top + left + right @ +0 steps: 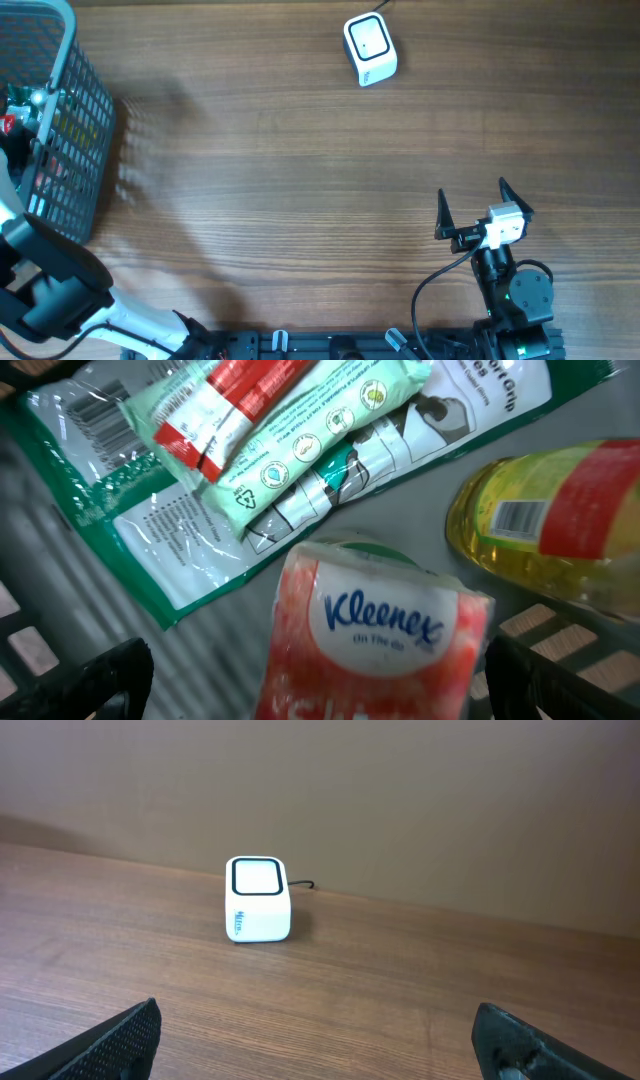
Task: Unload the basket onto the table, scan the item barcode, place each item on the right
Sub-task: 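Reach the left gripper into the basket and grasp the Kleenex tissue pack, then lift the tissue pack out and carry it toward the white scanner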
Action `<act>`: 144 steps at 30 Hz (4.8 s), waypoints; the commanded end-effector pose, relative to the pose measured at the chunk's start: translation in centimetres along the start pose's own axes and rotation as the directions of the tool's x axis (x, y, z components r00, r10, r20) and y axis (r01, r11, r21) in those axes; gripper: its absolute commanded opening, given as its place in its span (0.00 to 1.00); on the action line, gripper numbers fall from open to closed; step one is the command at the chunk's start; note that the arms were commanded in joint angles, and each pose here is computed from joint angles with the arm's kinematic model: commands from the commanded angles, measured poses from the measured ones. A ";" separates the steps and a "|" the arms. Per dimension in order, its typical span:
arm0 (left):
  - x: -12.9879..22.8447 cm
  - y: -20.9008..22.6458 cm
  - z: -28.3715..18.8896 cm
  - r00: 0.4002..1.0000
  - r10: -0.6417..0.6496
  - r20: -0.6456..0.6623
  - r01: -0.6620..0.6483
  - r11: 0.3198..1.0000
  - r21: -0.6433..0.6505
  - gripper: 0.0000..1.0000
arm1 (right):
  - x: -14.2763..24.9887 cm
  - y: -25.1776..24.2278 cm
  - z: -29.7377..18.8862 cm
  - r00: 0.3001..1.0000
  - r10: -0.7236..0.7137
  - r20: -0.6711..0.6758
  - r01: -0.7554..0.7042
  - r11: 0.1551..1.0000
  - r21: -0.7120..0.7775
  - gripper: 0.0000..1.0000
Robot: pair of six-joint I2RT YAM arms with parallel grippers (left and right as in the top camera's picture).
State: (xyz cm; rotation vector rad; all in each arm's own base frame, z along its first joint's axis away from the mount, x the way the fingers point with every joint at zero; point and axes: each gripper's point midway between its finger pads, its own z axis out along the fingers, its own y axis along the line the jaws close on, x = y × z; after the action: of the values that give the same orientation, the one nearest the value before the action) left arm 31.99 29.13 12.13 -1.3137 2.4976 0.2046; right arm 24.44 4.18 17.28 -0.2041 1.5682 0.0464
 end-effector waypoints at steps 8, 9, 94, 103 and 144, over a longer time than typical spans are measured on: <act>0.8 -1.0 1.1 0.999 0.023 -0.035 -0.021 0.999 0.045 1.00 | 0.0 -0.1 0.0 1.000 -0.005 0.001 0.005 1.000 0.006 1.00; 1.0 -1.0 1.3 0.999 0.024 -0.040 -0.022 0.999 0.043 1.00 | 0.0 -0.1 0.0 1.000 -0.005 0.000 0.005 1.000 0.006 1.00; 42.0 -33.7 -13.1 0.688 0.711 0.148 -0.701 0.597 0.390 0.41 | 0.0 -0.1 0.0 1.000 -0.005 0.001 0.005 1.000 0.006 1.00; 44.1 -34.7 -11.9 0.716 0.669 0.200 -0.690 0.636 0.345 0.38 | 0.0 -0.1 0.0 1.000 -0.005 0.000 0.005 1.000 0.006 1.00; 56.4 -36.6 -14.2 0.612 0.762 0.211 -0.719 0.426 0.549 0.88 | 0.0 -0.1 0.0 1.000 -0.005 0.000 0.005 1.000 0.006 1.00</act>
State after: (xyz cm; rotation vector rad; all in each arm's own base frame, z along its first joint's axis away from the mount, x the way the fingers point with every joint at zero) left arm 29.34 -39.27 7.36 0.1065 2.6784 -0.4375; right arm 24.44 4.18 17.28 -0.2041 1.5682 0.0464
